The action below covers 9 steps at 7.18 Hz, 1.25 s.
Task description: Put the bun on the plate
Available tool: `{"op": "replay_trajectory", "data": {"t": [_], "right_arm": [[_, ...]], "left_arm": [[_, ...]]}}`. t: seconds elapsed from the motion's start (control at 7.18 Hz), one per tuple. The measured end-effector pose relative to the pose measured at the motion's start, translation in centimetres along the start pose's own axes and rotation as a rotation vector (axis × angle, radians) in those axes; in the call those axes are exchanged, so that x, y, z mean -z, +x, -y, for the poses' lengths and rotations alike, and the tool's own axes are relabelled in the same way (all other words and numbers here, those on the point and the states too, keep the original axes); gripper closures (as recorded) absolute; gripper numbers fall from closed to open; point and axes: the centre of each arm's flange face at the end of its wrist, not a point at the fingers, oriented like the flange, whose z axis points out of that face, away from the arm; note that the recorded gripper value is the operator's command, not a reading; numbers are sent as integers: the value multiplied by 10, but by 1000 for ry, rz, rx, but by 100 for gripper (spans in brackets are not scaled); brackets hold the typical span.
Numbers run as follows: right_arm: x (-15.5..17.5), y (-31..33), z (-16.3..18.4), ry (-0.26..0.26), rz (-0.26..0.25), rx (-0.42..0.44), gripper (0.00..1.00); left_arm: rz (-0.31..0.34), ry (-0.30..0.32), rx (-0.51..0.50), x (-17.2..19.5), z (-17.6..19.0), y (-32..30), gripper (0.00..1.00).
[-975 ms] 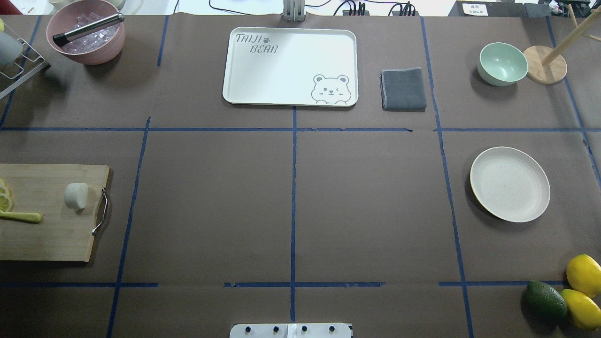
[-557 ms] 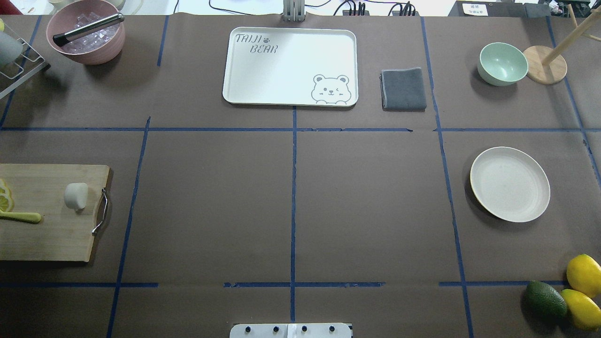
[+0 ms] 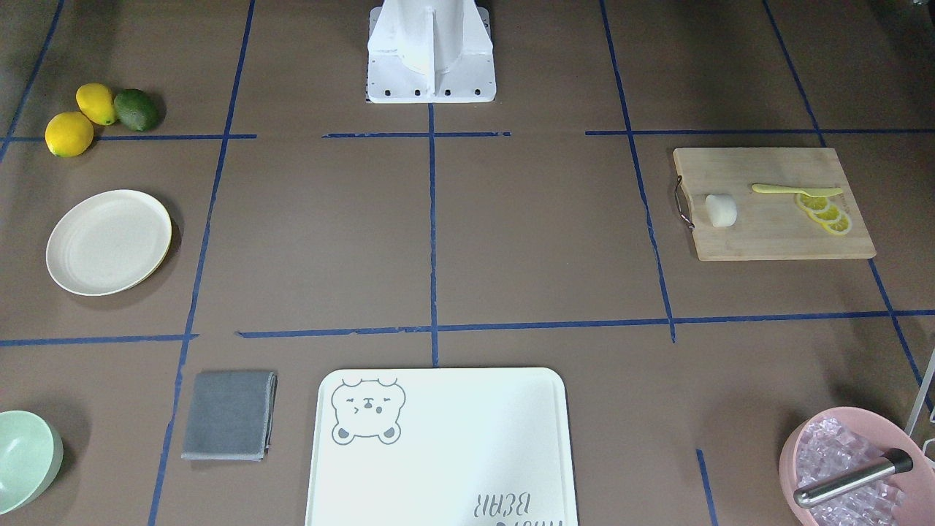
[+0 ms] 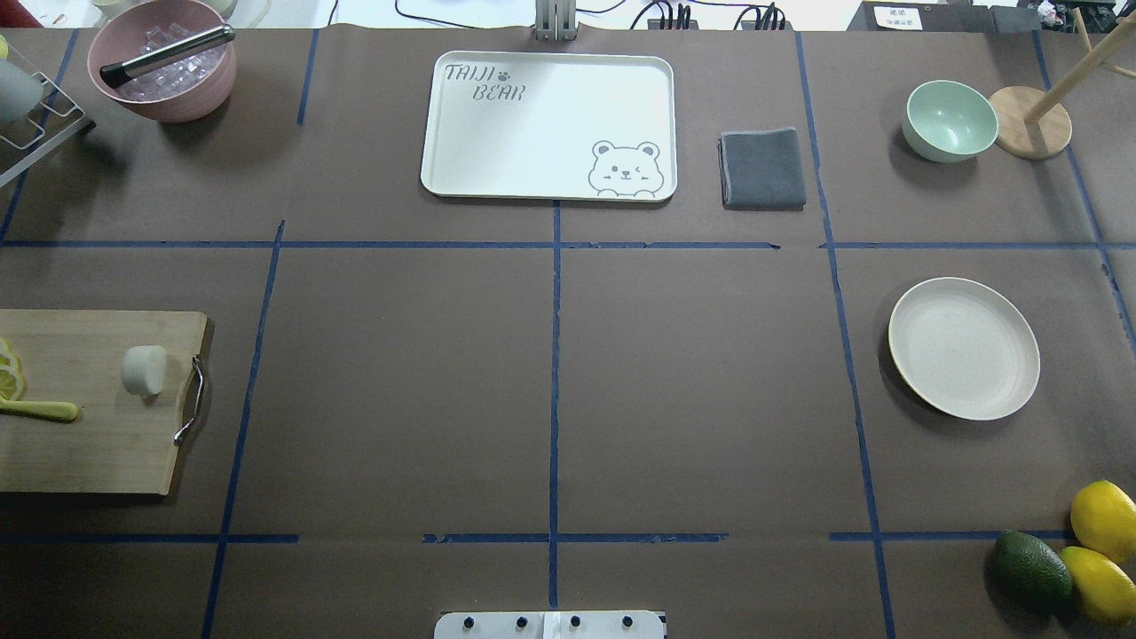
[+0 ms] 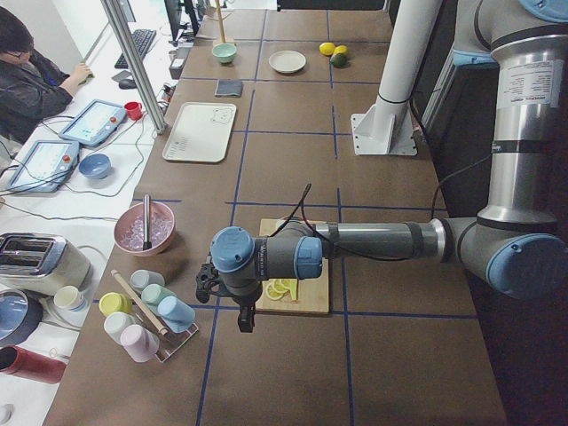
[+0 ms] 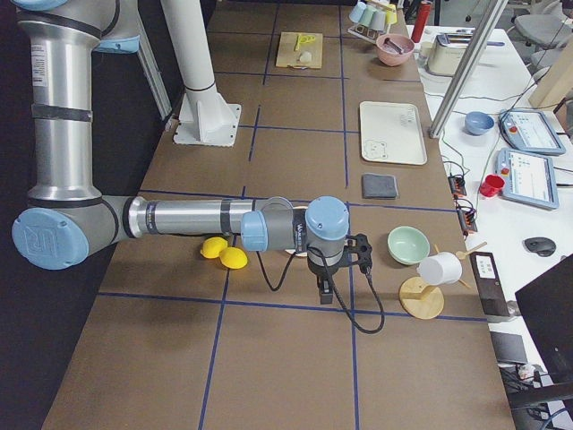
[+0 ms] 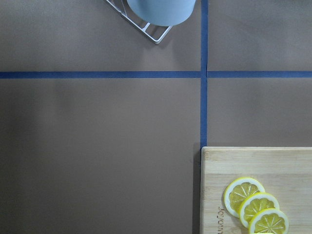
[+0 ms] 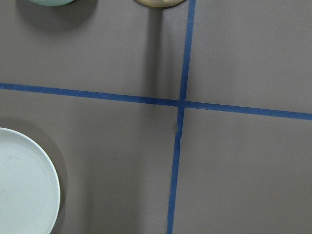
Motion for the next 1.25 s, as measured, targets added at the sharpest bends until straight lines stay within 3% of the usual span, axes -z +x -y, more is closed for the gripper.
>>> {"op": "replay_trajectory", "data": {"t": [0.42,0.84,1.25], "right_arm": [[-60,-61,-22,48,32,-101,0],[-124,-93,-40,25,4,-103,0],[-151,-106,-52,-17,-8,-83,8]], "left_arm": [[0,6,-7,2,1,3,0],[1,8,-10,3,3,4,0],[1,10,-12,4,5,5,0]]}}
